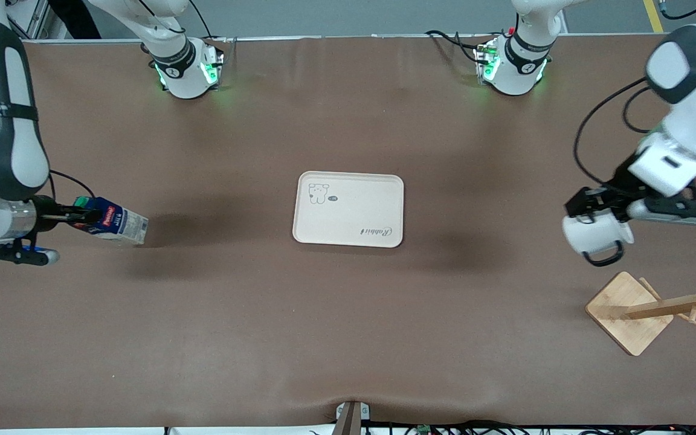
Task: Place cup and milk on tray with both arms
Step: 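Lift the mug off the wooden stand with the left gripper, then carry the mug over the tray and lower it with the left gripper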
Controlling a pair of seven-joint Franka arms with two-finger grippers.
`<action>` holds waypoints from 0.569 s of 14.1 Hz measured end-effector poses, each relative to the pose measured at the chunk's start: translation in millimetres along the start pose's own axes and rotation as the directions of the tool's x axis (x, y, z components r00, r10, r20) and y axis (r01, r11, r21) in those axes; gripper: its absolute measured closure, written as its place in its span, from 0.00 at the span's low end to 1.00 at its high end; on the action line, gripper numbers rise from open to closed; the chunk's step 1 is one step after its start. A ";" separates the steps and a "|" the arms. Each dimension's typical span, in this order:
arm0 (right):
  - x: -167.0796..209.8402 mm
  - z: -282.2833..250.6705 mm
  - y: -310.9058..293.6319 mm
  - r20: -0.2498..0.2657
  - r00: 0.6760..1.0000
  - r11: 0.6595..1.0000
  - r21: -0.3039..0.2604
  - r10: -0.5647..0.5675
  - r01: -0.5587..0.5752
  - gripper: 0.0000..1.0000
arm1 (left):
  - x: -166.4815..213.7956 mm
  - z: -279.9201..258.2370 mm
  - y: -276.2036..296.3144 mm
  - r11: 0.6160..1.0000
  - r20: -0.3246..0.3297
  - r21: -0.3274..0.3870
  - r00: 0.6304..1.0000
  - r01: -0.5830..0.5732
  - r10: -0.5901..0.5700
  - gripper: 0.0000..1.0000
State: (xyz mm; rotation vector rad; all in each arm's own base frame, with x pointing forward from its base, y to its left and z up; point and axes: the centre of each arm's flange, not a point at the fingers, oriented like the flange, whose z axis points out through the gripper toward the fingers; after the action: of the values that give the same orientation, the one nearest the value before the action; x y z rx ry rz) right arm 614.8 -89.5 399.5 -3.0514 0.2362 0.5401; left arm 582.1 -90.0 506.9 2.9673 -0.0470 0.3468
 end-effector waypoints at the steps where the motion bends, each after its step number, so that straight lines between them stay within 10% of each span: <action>1: -0.6 -13.9 -1.3 -0.022 1.000 1.000 0.001 -0.002 0.002 0.44 | 1.1 10.3 27.1 1.000 0.013 0.008 1.000 0.001 -0.001 1.00; 8: -2.9 -68.8 -34.7 -0.134 0.990 0.999 -0.004 -0.052 0.052 0.44 | -6.0 99.8 198.2 0.997 0.087 0.007 0.993 -0.080 0.080 1.00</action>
State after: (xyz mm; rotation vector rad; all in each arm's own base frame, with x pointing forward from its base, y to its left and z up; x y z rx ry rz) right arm 640.7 -58.9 465.3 -3.0878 0.1601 0.3319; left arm 589.2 -301.2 439.0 2.9958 -0.1750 0.2280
